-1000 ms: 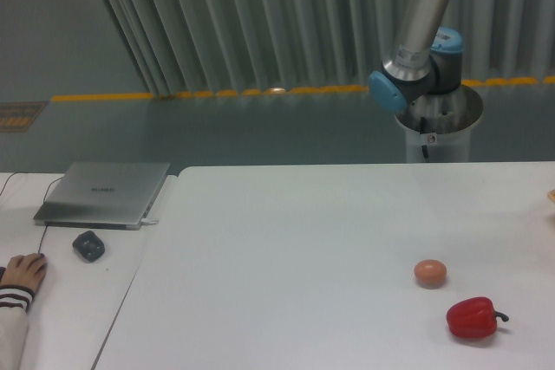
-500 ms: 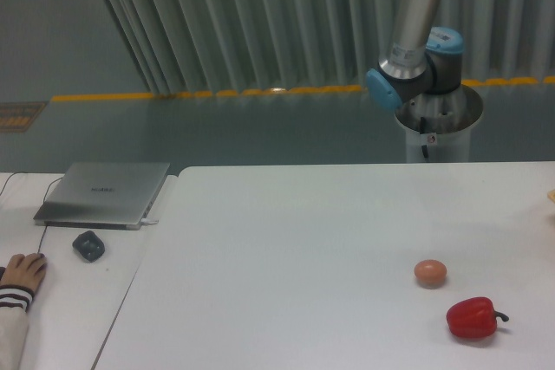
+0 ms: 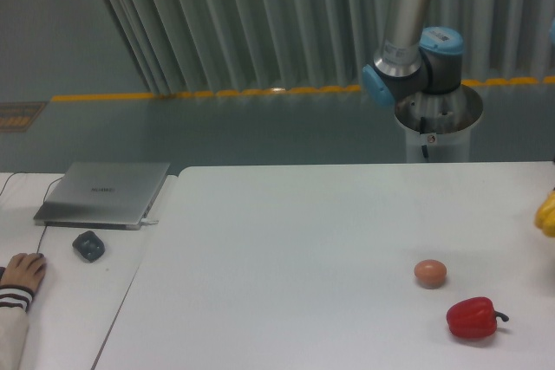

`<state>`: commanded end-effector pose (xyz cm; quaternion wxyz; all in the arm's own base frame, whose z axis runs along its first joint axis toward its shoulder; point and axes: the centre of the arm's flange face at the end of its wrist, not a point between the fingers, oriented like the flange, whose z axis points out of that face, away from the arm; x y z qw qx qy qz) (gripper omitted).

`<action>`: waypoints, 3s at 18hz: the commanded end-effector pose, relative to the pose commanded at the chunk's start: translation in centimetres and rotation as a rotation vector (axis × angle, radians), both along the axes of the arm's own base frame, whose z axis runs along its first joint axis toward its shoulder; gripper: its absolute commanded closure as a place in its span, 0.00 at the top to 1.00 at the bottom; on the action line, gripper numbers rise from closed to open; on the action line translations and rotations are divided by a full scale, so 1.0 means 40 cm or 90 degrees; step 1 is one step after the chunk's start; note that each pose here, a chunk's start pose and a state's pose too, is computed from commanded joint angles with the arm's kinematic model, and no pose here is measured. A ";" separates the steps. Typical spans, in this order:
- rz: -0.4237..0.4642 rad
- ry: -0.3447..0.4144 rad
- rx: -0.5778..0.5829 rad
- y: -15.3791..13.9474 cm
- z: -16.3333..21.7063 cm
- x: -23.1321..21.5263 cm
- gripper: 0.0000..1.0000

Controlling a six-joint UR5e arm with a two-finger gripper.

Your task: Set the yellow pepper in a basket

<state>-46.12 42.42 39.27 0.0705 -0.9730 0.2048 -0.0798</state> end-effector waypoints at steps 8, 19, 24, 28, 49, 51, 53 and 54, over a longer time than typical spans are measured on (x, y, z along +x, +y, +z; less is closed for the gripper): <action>0.033 0.069 -0.022 0.096 -0.088 0.090 0.34; -0.002 0.127 -0.086 0.159 -0.227 0.154 0.34; -0.005 0.121 -0.091 0.160 -0.243 0.155 0.39; -0.010 0.125 -0.087 0.160 -0.234 0.148 1.00; -0.213 0.206 -0.110 0.152 -0.012 0.129 1.00; -0.214 0.206 -0.109 0.149 -0.010 0.133 1.00; -0.214 0.204 -0.108 0.149 -0.012 0.134 1.00; -0.214 0.203 -0.107 0.149 -0.014 0.135 1.00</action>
